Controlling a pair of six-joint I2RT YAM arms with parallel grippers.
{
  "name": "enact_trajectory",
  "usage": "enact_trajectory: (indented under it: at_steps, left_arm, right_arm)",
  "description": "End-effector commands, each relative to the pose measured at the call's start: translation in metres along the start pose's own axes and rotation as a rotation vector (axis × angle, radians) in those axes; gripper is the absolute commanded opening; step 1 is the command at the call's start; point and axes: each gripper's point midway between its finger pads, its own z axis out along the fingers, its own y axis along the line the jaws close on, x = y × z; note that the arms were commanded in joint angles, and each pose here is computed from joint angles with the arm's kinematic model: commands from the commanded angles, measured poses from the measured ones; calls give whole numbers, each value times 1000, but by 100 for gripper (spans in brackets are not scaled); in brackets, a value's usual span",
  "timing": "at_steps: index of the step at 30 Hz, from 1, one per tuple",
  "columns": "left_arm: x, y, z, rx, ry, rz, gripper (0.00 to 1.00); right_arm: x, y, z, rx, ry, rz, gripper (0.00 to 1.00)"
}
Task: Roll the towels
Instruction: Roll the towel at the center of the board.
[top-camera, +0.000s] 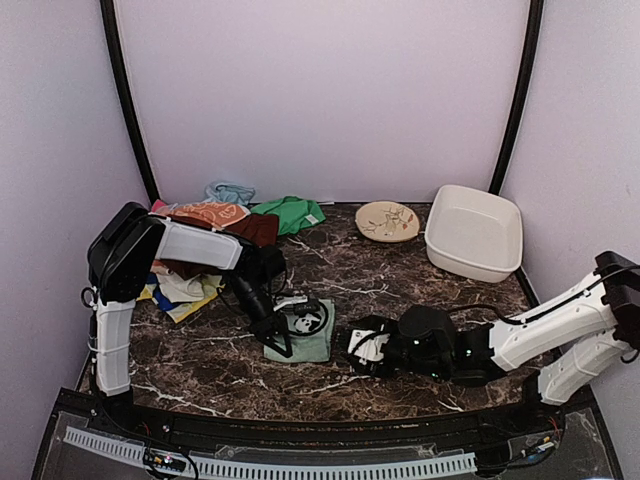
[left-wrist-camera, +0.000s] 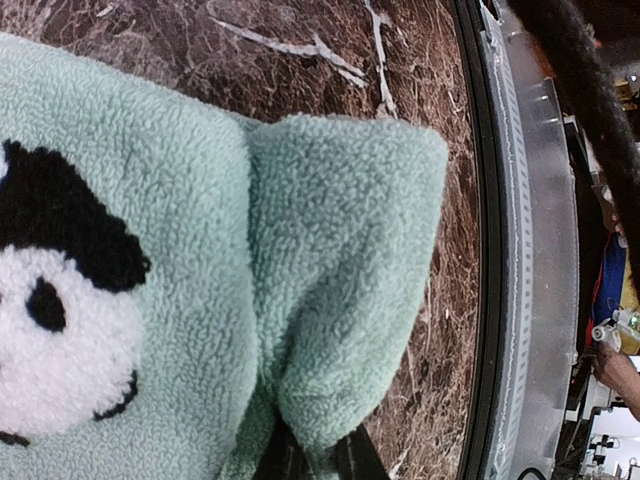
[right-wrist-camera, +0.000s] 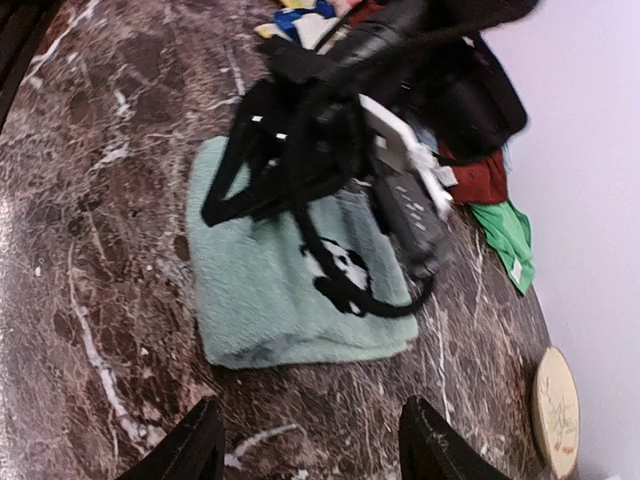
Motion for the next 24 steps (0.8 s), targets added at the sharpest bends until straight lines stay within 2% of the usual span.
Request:
enact_trajectory:
  at_steps: [1, 5, 11, 18, 20, 24]
  left_arm:
    - [26, 32, 12, -101, 107, -79, 0]
    - [27, 35, 12, -116, 114, -85, 0]
    - [26, 37, 10, -128, 120, -77, 0]
    - [25, 34, 9, -112, 115, -68, 1]
    - [25, 29, 8, -99, 114, -57, 5]
    - [17, 23, -3, -106, 64, -23, 22]
  right_arm:
    - [-26, 25, 25, -52, -26, -275, 58]
    - [-28, 49, 51, -105, -30, -395, 54]
    - [-25, 68, 78, -150, -22, -472, 51]
    - [-5, 67, 103, -164, 34, -401, 42]
    - [4, 67, 108, -184, 66, -357, 38]
    - [20, 62, 112, -219, 126, -228, 34]
